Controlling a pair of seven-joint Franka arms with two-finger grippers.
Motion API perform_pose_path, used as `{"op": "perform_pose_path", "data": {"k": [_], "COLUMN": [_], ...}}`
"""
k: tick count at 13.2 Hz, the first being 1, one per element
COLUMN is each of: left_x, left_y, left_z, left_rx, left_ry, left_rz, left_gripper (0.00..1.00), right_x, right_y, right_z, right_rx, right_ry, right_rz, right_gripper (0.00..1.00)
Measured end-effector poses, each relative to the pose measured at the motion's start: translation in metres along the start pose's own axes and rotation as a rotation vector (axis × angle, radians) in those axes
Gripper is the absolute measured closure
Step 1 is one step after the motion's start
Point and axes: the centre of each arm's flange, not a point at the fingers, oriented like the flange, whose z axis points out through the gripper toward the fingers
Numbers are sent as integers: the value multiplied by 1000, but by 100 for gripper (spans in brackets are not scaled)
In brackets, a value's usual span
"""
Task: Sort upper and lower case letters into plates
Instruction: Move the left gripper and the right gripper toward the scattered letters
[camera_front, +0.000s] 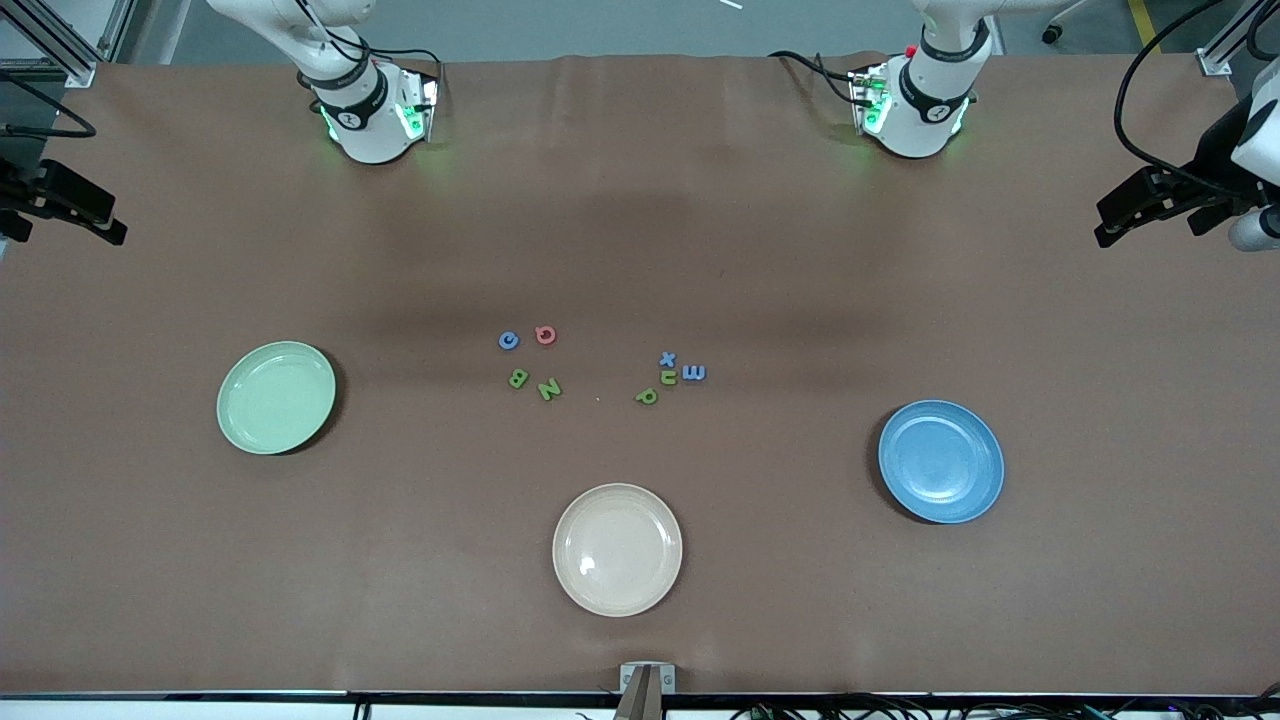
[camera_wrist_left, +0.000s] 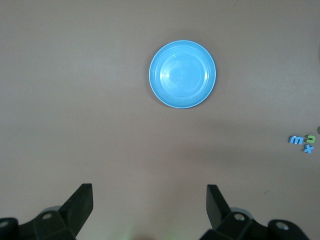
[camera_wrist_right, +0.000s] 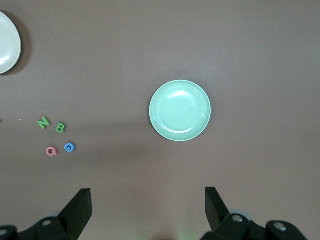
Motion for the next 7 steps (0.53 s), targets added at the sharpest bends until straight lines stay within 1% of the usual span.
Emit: {"op": "perform_pose_path", "data": {"k": [5, 7], "left_x": [1, 6], "left_y": [4, 6], "left_z": [3, 13], "left_rx": [1, 2], "left_ry": [-5, -26], "left_rz": [7, 10], "left_gripper": [0, 0], "right_x": [0, 1], "right_y": [0, -1], "right_z": [0, 2], "right_rx": [0, 0], "right_ry": [0, -3], "right_rz": [0, -2], "right_gripper": [0, 0]}}
